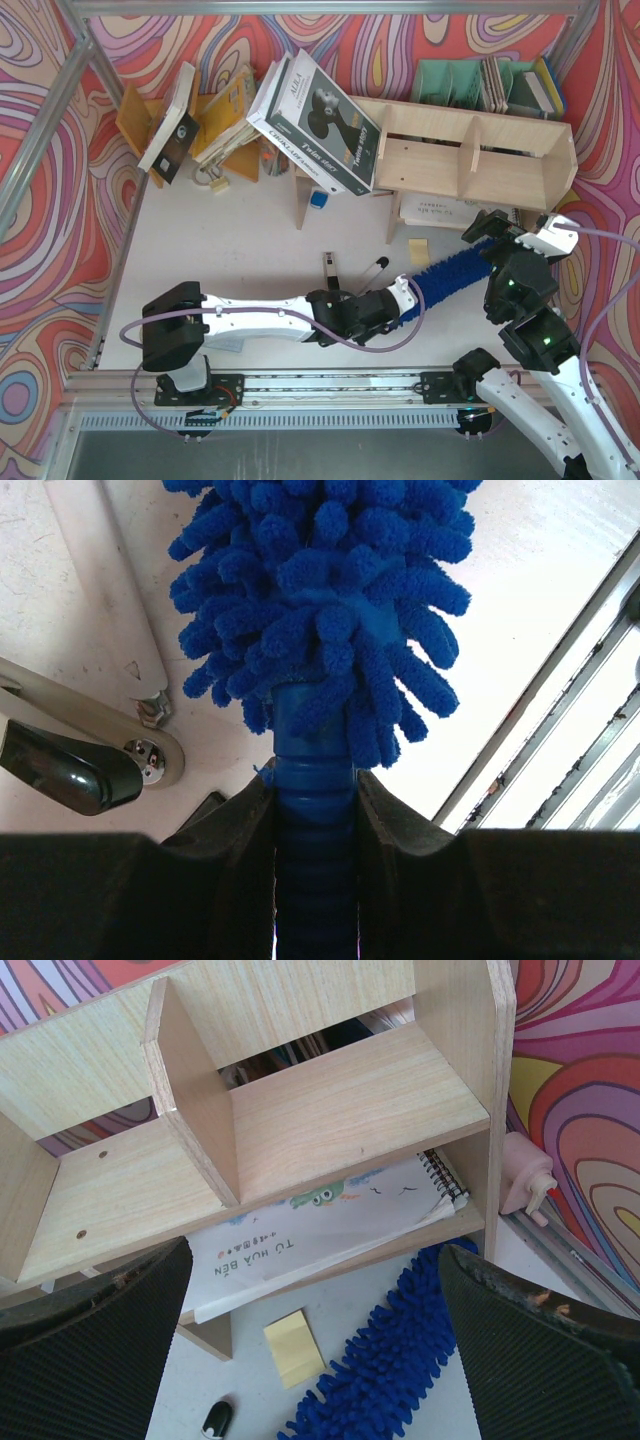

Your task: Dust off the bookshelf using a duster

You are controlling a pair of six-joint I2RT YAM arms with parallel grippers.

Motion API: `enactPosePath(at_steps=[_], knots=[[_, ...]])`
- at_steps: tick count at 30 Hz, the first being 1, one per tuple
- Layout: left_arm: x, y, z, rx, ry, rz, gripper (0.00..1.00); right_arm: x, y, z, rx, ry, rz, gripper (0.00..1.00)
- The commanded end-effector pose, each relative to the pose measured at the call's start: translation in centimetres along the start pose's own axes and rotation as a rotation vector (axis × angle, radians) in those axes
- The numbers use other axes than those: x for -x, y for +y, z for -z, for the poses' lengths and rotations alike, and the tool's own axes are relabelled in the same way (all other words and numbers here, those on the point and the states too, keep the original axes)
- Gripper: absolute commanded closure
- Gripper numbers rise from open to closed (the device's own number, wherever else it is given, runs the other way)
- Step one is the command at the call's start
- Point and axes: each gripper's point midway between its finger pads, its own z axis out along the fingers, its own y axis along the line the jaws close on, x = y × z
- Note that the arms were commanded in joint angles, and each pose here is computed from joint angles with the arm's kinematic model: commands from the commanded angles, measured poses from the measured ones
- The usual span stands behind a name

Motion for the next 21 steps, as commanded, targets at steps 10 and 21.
enactPosePath(at_steps=[10, 21], knots=[[5.4, 0.5, 3.1, 0.014, -0.226, 0.052, 1.00, 0.2, -0.2, -0.1, -0.016, -0.006, 0.005, 0.01], [4.6, 0.5, 2.8, 0.013, -0.203, 0.038, 1.00, 0.1, -0.1, -0.1, -0.012, -0.004, 0.003, 0.01]])
